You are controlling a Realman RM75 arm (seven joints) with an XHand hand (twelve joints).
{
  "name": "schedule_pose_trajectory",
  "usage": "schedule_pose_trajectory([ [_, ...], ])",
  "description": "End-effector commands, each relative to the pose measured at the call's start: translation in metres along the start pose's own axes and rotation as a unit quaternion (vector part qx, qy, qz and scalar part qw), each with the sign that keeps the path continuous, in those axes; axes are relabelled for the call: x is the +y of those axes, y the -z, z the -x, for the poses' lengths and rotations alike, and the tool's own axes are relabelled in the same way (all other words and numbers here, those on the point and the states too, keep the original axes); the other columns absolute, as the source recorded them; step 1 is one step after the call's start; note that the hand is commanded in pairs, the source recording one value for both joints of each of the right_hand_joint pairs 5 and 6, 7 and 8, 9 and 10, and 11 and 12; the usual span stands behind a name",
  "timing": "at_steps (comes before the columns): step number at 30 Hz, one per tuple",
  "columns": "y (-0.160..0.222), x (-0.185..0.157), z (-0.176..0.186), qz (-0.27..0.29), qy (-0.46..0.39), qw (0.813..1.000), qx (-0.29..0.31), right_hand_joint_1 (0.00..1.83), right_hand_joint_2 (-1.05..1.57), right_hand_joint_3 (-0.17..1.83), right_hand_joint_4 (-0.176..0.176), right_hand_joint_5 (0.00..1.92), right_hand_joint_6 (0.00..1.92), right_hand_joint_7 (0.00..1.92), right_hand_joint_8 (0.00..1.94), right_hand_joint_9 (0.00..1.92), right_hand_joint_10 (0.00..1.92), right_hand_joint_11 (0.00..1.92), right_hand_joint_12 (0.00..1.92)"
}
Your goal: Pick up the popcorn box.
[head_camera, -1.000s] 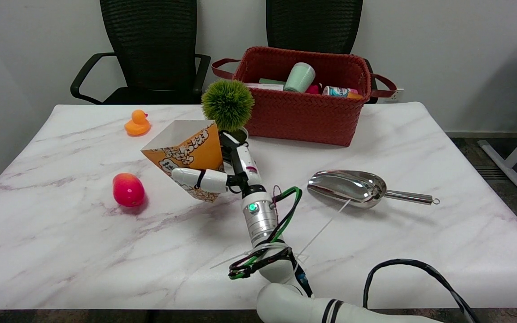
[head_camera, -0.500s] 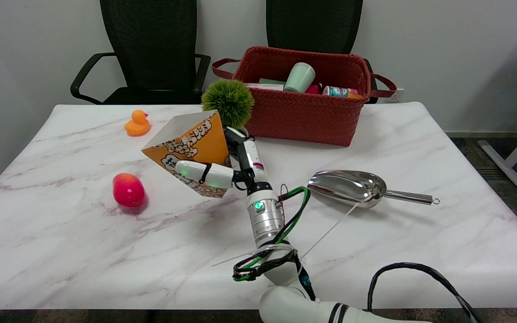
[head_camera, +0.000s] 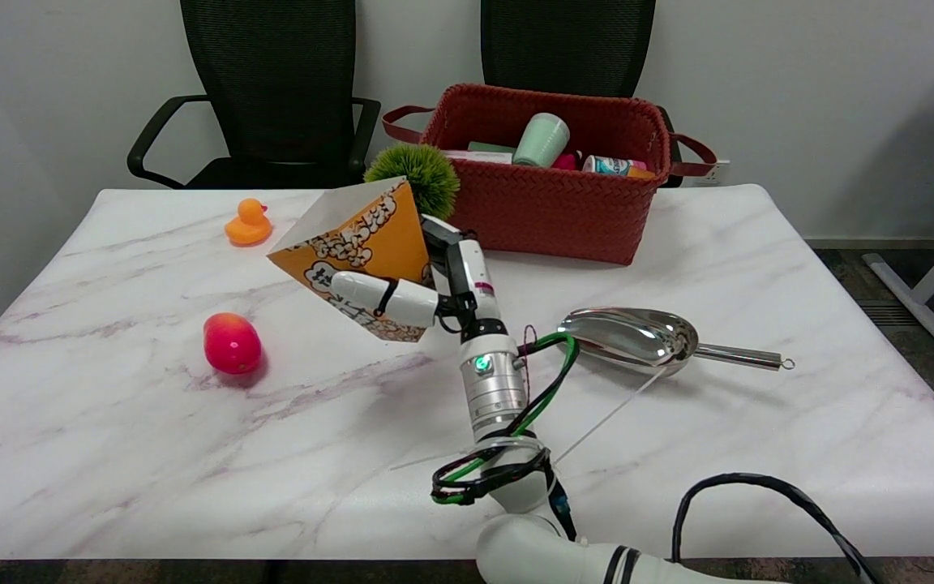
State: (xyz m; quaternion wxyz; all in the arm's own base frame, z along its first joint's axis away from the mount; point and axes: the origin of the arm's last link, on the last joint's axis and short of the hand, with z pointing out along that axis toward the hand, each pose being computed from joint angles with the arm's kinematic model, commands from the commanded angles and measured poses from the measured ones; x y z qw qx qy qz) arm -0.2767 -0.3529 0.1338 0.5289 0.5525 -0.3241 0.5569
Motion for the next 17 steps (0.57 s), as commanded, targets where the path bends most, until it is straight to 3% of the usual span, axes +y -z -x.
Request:
schedule_pose_trajectory([
  [1,-0.005,-0.018,-0.034,-0.046,-0.009,0.998,0.044,0.98,0.47,0.12,0.0,0.74,0.74,1.11,1.11,0.83,0.83,0.67,0.67],
  [17,-0.021,-0.032,-0.072,-0.084,-0.004,0.992,0.093,0.98,0.47,0.12,0.0,0.75,0.75,1.11,1.11,0.83,0.83,0.69,0.69],
])
